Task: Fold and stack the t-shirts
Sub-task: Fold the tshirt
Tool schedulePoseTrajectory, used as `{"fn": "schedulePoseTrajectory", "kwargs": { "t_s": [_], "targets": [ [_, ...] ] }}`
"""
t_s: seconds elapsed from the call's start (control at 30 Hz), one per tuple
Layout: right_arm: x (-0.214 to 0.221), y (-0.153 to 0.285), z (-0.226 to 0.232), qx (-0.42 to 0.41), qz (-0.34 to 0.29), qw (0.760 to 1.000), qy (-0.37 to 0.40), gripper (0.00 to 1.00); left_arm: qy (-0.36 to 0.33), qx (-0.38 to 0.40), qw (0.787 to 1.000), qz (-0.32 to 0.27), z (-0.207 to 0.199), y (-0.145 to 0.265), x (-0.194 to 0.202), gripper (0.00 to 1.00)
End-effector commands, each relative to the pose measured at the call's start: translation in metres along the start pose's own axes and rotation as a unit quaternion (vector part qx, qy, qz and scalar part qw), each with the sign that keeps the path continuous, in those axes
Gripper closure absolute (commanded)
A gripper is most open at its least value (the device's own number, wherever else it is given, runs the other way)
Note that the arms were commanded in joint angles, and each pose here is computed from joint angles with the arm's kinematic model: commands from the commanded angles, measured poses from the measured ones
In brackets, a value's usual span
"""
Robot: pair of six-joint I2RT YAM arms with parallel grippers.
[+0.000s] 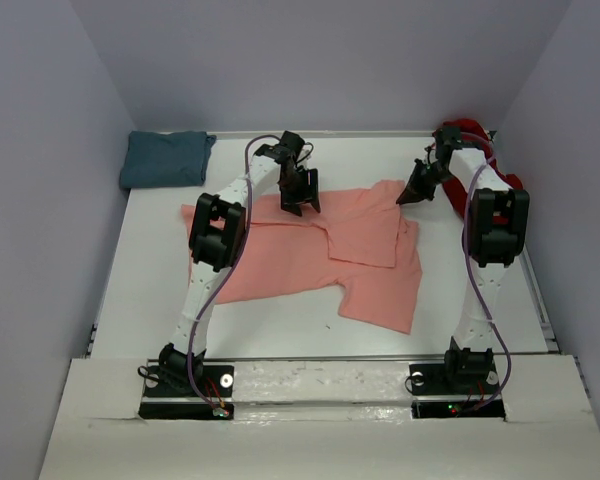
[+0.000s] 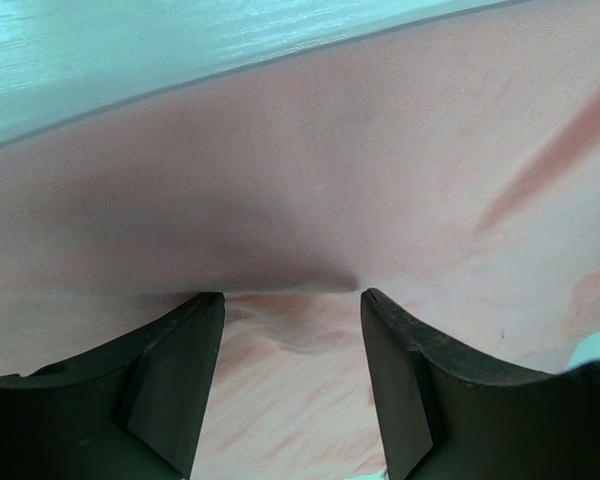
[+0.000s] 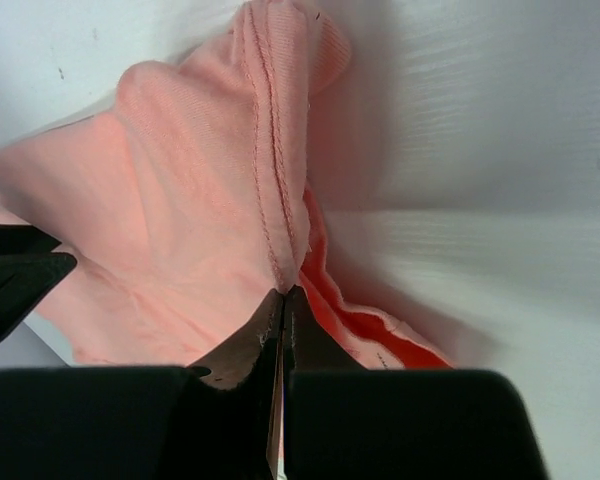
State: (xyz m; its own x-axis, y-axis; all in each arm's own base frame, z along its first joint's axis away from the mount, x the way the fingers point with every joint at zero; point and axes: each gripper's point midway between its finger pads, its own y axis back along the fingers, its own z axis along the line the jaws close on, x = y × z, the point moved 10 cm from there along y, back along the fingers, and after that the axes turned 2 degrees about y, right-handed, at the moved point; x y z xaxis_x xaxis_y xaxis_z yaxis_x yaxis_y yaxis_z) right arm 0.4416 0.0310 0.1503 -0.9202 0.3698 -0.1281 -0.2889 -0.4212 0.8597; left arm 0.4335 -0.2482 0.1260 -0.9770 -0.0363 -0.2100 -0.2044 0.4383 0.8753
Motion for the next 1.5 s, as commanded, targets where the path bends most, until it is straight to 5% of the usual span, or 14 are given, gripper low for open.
{"fn": "schedulePoseTrajectory", "kwargs": {
  "t_s": [0.0, 0.3, 0.6, 0.8, 1.47],
  "targets": [
    [-0.019, 0.015, 0.017, -0.009, -0.051, 0.998, 0.027, 1.00, -0.005, -0.007, 1.000, -0.005, 0.003, 0.015, -0.002, 0.30],
    [-0.050, 0.011, 0.019, 0.007, -0.081, 0.996, 0.034, 1.00, -0.005, -0.007, 1.000, -0.028, 0.006, 0.032, -0.012, 0.30],
    [-0.063, -0.011, 0.006, 0.017, -0.080, 0.996, 0.027, 1.00, 0.048, 0.007, 0.987, -0.150, 0.034, 0.148, -0.043, 0.27],
    [-0.068, -0.020, 0.003, 0.018, -0.083, 0.996, 0.026, 1.00, 0.072, -0.016, 0.980, -0.187, 0.054, 0.199, -0.028, 0.27],
    [-0.088, -0.030, -0.005, 0.013, -0.105, 0.994, 0.012, 1.00, 0.167, -0.118, 0.977, -0.067, 0.106, 0.180, 0.087, 0.27]
  ]
}}
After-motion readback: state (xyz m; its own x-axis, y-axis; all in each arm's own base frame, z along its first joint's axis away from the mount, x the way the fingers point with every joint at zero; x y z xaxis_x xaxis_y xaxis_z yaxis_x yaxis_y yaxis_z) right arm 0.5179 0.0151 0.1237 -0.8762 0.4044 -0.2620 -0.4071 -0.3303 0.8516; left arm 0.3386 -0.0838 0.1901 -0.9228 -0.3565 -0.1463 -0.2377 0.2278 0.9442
